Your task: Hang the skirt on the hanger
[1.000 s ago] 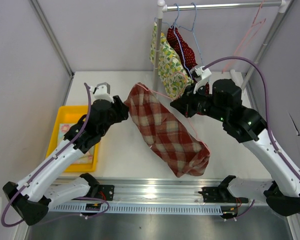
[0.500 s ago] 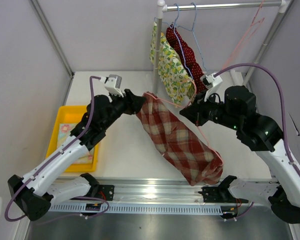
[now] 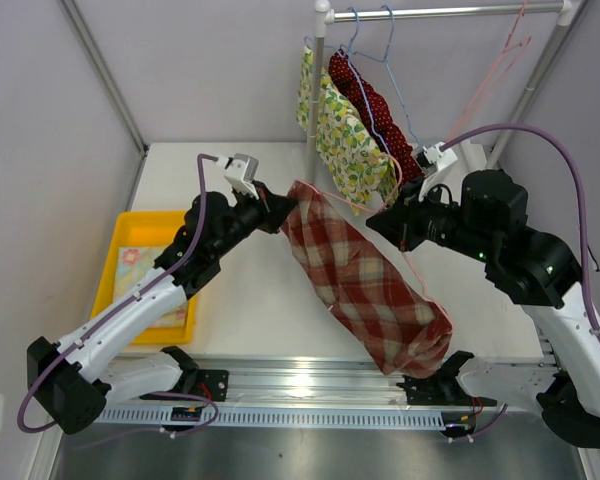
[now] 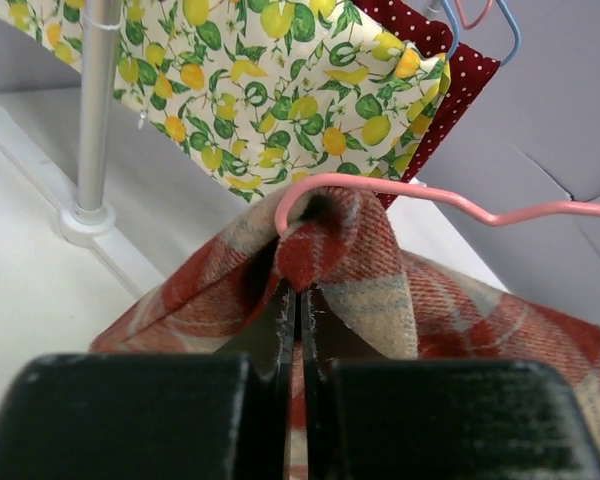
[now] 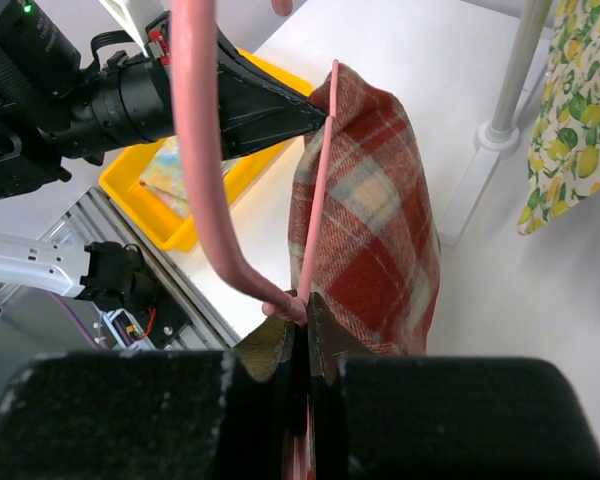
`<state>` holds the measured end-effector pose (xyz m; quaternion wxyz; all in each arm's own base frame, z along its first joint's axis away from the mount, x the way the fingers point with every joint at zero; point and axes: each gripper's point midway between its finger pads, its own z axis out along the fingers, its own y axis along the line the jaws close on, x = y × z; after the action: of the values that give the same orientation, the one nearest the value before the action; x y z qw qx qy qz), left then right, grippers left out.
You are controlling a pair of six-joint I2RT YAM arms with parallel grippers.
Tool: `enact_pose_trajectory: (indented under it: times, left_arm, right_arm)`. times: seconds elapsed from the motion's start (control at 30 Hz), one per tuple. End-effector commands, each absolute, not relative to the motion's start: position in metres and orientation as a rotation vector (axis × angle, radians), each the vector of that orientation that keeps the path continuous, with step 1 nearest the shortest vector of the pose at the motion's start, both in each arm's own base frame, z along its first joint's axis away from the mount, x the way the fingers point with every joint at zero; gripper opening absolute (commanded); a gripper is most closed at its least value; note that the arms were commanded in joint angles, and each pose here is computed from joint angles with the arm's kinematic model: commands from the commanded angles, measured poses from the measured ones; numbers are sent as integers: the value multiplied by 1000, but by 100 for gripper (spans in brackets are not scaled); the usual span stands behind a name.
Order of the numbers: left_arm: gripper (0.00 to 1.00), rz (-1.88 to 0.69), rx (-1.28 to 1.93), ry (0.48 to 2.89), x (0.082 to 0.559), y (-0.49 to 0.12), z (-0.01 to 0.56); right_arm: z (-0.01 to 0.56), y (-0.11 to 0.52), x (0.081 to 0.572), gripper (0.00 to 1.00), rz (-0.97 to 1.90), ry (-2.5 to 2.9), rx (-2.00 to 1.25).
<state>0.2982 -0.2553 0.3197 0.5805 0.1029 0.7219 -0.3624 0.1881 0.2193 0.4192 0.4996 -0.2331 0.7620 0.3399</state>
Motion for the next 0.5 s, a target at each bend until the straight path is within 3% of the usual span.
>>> enact_pose_trajectory:
  times: [0.0, 0.33, 0.37, 0.4, 0.47]
  left_arm:
    - [0, -816, 199, 1644, 308, -250, 330]
    - [3, -833, 197, 1726, 311, -258, 309]
    - [10, -860, 219, 1705, 309, -263, 315]
    - [29, -874, 234, 1694, 308, -265, 318]
    - [43, -900, 249, 1661, 305, -267, 330]
  right_arm:
    - [467, 207, 181, 0, 838, 1689, -514]
    - [481, 170, 168, 0, 751, 1686, -432]
    - [485, 167, 165, 0, 750, 1682, -426]
    - [476, 164, 166, 0, 727, 1728, -418]
    - [471, 157, 168, 0, 688, 1769, -389]
